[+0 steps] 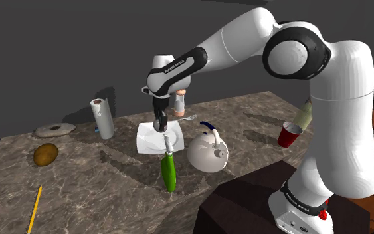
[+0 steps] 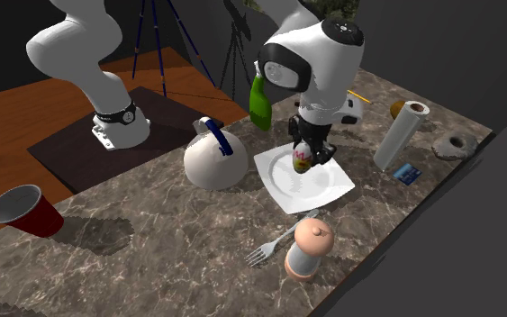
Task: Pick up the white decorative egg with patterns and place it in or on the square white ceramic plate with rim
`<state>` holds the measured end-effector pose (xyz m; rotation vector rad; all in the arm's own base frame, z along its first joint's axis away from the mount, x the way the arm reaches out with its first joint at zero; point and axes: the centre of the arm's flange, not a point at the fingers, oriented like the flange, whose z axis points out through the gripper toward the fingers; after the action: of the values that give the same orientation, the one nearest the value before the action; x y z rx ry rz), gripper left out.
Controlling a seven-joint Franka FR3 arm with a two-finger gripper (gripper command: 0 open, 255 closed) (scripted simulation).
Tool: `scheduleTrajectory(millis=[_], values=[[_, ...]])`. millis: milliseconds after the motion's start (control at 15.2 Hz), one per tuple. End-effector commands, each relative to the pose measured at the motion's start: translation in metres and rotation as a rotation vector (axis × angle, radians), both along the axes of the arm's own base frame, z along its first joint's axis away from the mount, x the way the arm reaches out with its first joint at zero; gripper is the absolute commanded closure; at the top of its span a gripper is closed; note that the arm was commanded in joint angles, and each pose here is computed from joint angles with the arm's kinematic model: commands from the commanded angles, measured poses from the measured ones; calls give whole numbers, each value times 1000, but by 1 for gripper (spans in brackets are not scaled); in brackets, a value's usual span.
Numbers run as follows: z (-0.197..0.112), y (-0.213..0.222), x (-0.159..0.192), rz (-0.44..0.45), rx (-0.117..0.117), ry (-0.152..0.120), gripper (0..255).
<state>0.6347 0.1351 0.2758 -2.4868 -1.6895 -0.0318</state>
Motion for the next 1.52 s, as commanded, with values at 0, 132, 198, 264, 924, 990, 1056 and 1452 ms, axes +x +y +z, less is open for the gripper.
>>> scheduleTrajectory(millis=[0,132,198,264,924,990,1056,1452], values=[[-11,1,0,0,0,-1,255],[-21,1,0,0,0,-1,255],[-26,1,0,0,0,-1,255],[-32,1,0,0,0,-1,255],[-37,1,0,0,0,-1,0],[-37,1,0,0,0,-1,0],[-37,1,0,0,0,-1,0],[3,-4,2,0,0,-1,0]])
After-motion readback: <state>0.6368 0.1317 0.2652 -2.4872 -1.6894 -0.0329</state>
